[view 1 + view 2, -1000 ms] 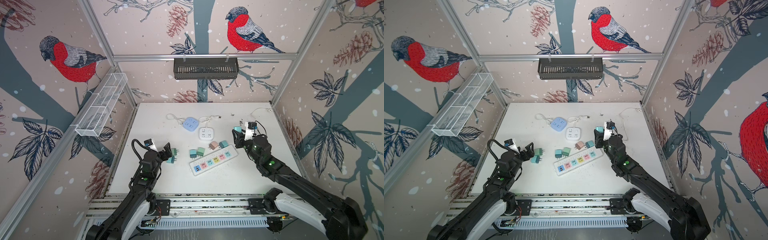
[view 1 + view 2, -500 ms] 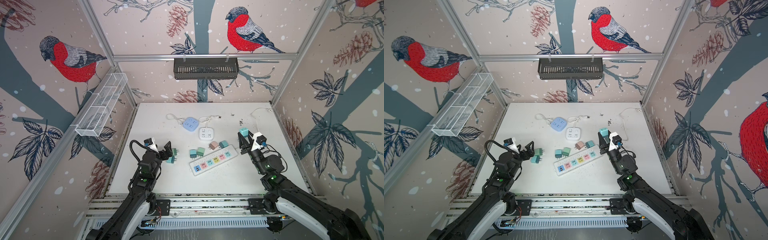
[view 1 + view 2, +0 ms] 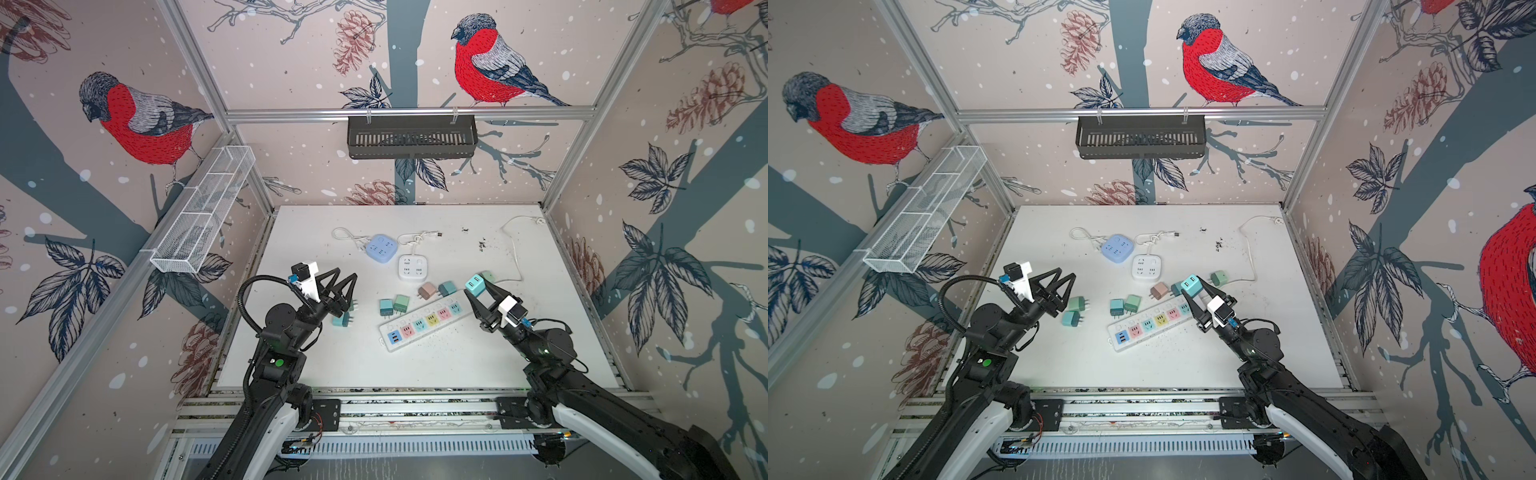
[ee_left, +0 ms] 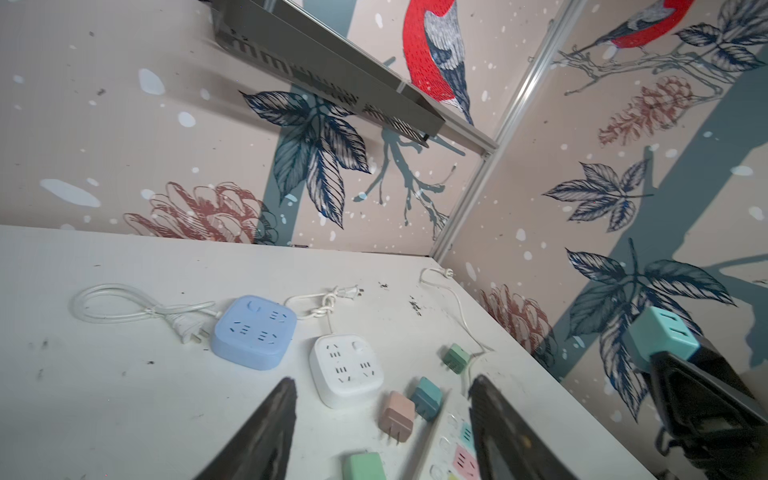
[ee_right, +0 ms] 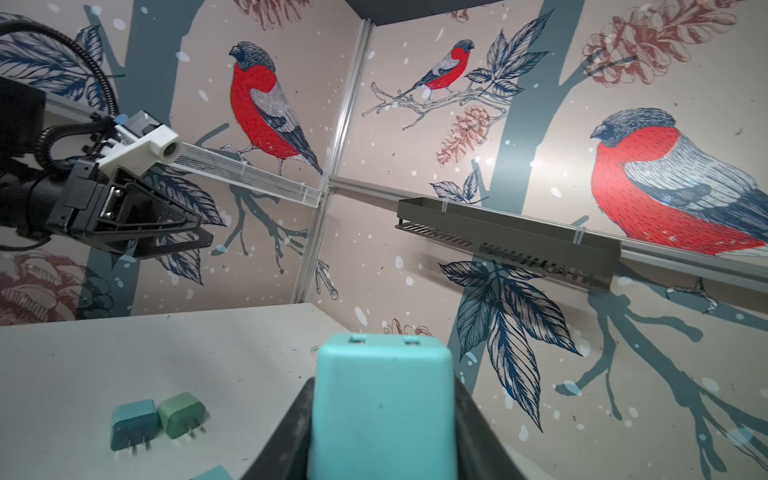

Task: Insert the plug
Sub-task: 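Lift the teal adapter with the right gripper while the left gripper reaches toward it, then grasp the teal adapter with the left gripper from the right gripper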

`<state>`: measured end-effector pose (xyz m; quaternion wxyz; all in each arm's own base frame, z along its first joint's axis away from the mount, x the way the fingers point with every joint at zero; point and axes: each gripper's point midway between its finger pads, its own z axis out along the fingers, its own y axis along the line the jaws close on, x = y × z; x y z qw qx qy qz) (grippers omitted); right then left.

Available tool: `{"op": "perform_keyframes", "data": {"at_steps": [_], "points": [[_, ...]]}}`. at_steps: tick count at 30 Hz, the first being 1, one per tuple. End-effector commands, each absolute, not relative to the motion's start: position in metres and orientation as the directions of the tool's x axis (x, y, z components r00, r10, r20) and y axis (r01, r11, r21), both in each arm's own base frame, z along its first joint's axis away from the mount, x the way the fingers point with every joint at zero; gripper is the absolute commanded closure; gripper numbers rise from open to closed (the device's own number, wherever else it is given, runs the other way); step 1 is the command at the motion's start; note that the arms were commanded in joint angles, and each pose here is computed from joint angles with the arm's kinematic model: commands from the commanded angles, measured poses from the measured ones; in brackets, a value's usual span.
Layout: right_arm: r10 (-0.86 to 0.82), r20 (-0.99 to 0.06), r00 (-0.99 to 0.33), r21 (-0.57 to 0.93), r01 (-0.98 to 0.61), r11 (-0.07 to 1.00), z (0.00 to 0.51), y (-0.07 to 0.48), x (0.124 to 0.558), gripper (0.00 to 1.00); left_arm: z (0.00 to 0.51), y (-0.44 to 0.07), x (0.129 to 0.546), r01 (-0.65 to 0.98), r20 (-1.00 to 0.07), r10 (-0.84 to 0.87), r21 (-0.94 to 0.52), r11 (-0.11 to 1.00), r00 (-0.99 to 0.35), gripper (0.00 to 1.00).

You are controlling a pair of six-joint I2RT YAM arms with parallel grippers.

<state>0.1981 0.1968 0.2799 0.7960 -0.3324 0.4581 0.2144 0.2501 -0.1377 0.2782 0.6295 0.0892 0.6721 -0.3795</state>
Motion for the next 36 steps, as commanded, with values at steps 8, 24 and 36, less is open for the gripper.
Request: {"op": "perform_keyframes", "data": {"at_steps": [8,24,36], "points": [[-0.145,-0.748,0.648,-0.601,-0.569,0.561,0.257,0.239,0.193,0.95,0.317,-0.235,0.208,0.826,-0.988,-0.134,-0.139,0.547,-0.077,0.39],[-0.187,-0.712,0.677,-0.655,-0.545,0.522,0.258,0.261,0.195,0.95,0.297,-0.291,0.173,0.962,-0.984,-0.014,-0.178,0.205,-0.179,0.34],[-0.207,-0.665,0.718,-0.694,-0.49,0.528,0.261,0.269,0.191,0.96,0.273,-0.327,0.193,0.932,-0.954,0.089,-0.255,0.256,-0.286,0.49]]}}
